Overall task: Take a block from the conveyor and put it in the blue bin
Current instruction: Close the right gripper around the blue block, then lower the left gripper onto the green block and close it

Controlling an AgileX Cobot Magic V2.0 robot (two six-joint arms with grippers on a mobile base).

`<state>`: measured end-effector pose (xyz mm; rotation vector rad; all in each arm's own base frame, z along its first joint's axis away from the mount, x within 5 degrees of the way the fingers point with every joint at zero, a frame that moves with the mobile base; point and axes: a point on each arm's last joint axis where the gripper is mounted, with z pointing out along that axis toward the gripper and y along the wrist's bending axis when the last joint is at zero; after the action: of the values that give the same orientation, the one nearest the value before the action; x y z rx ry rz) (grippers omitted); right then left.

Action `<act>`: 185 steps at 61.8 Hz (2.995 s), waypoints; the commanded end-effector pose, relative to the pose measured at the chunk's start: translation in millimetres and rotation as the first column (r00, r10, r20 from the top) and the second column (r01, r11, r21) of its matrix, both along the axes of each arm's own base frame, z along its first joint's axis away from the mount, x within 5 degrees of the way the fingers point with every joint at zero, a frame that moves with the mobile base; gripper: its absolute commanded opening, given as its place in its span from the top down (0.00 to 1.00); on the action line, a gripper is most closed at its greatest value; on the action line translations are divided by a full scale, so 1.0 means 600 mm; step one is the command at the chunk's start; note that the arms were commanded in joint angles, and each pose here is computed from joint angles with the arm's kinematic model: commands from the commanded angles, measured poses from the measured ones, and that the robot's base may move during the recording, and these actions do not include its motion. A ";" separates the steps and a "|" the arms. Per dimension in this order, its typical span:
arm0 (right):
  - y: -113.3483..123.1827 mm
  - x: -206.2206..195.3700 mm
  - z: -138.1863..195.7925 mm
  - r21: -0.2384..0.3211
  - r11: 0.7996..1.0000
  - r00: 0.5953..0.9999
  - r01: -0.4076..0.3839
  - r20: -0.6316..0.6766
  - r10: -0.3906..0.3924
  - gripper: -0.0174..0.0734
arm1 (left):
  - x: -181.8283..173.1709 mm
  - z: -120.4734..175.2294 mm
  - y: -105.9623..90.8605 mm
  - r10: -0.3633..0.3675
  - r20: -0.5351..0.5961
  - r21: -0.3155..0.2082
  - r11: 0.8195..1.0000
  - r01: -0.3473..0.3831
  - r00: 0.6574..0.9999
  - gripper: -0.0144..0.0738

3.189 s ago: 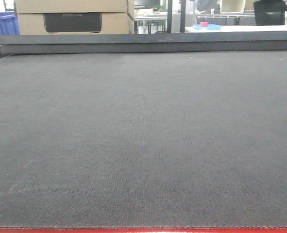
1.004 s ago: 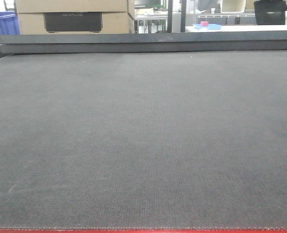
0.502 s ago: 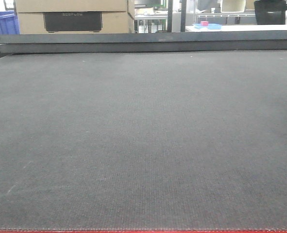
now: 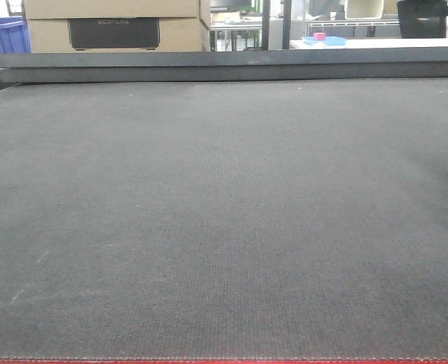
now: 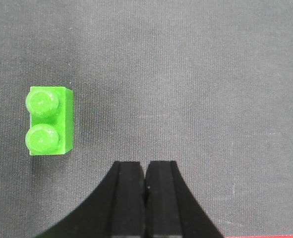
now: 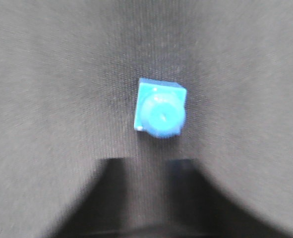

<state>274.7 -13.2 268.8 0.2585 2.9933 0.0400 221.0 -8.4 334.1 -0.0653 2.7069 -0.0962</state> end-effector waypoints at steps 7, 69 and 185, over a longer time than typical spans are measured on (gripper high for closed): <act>-0.004 0.025 -0.026 0.035 0.999 0.999 0.038 0.004 -0.038 0.39 | 0.001 0.006 -0.001 0.006 0.017 -0.012 1.000 -0.006 1.000 0.96; -0.041 0.041 -0.101 0.001 0.997 0.997 0.072 -0.026 -0.072 0.71 | 0.005 0.008 0.006 0.091 0.039 -0.008 0.996 -0.090 0.995 0.96; -0.033 0.004 -0.019 -0.005 0.998 0.992 0.066 0.112 -0.065 0.98 | 0.141 -0.208 0.108 -0.001 -0.293 0.096 0.995 0.030 0.956 0.38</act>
<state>278.3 -32.4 256.1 0.3490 2.8879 0.0405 306.4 56.7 211.3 -0.0178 3.0112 0.0488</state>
